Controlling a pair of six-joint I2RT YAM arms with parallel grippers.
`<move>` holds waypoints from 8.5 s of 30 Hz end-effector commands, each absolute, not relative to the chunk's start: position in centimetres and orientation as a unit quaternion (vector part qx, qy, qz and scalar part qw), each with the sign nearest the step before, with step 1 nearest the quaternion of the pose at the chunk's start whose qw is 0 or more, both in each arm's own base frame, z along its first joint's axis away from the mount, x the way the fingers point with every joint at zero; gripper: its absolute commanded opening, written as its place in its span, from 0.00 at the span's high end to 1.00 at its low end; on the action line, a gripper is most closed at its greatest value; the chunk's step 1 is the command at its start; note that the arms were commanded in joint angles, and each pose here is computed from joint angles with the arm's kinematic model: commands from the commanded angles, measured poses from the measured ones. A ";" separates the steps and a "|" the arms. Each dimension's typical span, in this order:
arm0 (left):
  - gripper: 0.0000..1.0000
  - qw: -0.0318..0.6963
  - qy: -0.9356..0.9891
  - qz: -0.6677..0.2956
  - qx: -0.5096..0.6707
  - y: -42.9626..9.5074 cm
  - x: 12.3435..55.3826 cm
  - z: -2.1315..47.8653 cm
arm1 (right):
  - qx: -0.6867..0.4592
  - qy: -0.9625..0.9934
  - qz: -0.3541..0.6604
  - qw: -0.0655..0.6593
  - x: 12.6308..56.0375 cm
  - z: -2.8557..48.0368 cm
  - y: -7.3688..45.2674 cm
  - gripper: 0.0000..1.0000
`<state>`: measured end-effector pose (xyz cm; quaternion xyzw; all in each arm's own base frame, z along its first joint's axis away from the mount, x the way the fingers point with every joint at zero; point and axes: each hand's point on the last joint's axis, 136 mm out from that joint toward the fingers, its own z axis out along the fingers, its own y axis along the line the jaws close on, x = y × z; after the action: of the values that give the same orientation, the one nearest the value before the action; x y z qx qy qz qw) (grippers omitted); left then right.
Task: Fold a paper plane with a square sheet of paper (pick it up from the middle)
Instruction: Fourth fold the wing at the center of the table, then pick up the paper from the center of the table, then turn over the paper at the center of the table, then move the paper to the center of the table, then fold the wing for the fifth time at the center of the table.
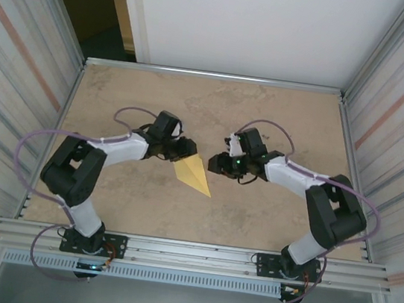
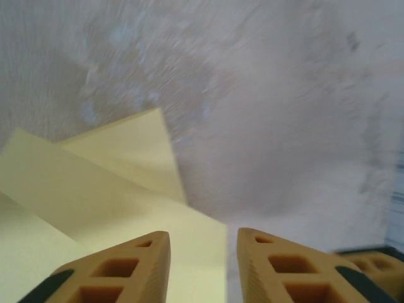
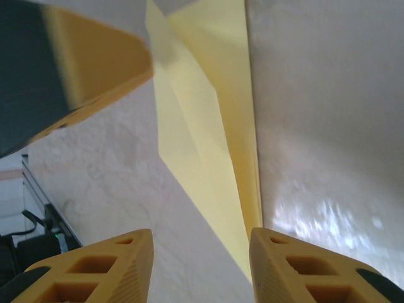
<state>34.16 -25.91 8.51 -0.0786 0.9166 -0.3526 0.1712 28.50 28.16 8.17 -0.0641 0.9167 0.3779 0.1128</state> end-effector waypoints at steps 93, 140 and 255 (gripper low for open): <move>0.90 0.345 0.729 -0.591 0.031 -25.3 31.2 25.4 | -0.015 0.796 0.542 0.270 34.1 25.0 27.9 0.48; 0.77 0.157 0.920 0.247 0.259 -23.8 36.2 2.3 | 0.138 0.882 0.316 0.321 32.9 17.4 14.5 0.36; 0.59 0.225 0.899 -0.361 0.103 -28.4 29.6 10.1 | 0.284 0.865 0.394 0.124 30.2 6.6 24.9 0.95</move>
<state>29.97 -28.26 9.36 0.0336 0.9113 -0.3692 0.1790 30.26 26.18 6.25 0.2633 0.8666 0.4065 0.1206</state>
